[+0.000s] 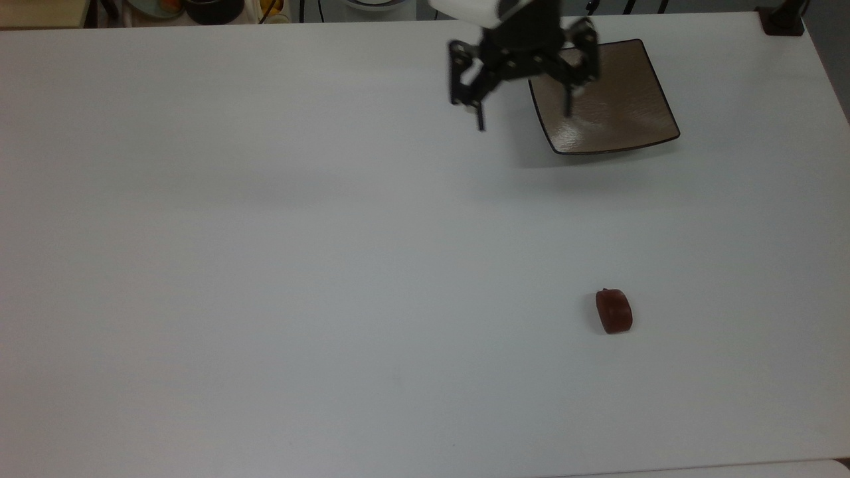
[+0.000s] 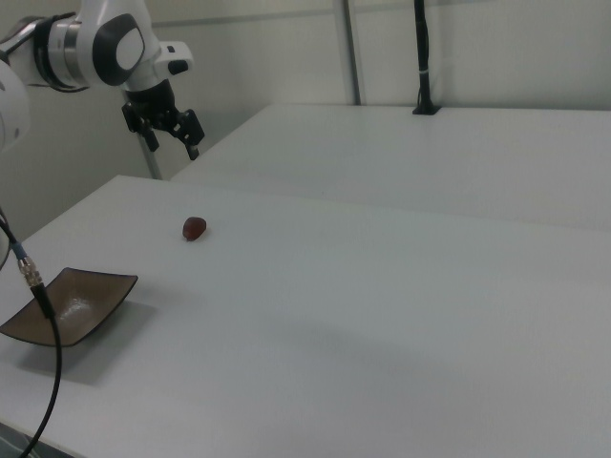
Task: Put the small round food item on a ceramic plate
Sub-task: 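Move the open gripper over the small reddish-brown food item and lower it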
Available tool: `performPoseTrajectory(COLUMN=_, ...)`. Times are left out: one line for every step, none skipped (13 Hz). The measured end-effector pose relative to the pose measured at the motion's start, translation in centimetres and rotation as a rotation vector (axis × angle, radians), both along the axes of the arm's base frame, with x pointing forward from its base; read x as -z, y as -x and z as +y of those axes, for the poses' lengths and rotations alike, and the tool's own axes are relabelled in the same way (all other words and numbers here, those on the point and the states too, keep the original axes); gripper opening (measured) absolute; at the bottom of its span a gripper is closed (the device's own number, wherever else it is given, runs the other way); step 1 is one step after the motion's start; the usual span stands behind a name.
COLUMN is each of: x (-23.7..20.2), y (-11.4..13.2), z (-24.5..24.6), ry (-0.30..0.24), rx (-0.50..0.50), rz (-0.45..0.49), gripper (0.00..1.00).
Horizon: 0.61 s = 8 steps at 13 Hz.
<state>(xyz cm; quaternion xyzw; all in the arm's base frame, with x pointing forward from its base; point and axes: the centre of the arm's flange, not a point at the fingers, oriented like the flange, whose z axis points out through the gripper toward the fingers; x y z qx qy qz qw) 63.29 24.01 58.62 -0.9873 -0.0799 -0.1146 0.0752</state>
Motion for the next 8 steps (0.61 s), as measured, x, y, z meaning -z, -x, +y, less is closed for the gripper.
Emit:
performPoseTrajectory(x=1.0, y=-0.8, z=2.2, ry=-0.009, rx=0.015, rz=-0.022, gripper=1.00)
performPoseTrajectory(x=2.0, y=-1.4, z=3.6, ry=-0.017, rx=0.027, rz=-0.037, gripper=1.00)
performPoseTrajectory(x=3.5, y=-2.2, z=5.3, ry=-0.035, rx=0.038, rz=-0.060, gripper=1.00)
performPoseTrajectory(x=4.6, y=-2.8, z=6.4, ry=-0.048, rx=0.042, rz=-0.079, gripper=1.00)
performPoseTrajectory(x=5.7, y=-3.2, z=7.3, ry=-0.059, rx=0.049, rz=-0.101, gripper=1.00)
performPoseTrajectory(x=6.7, y=-3.6, z=8.1, ry=-0.064, rx=0.052, rz=-0.121, gripper=1.00)
performPoseTrajectory(x=7.8, y=-4.0, z=8.9, ry=-0.066, rx=0.053, rz=-0.139, gripper=1.00)
performPoseTrajectory(x=8.8, y=-4.1, z=9.7, ry=-0.066, rx=0.053, rz=-0.152, gripper=1.00)
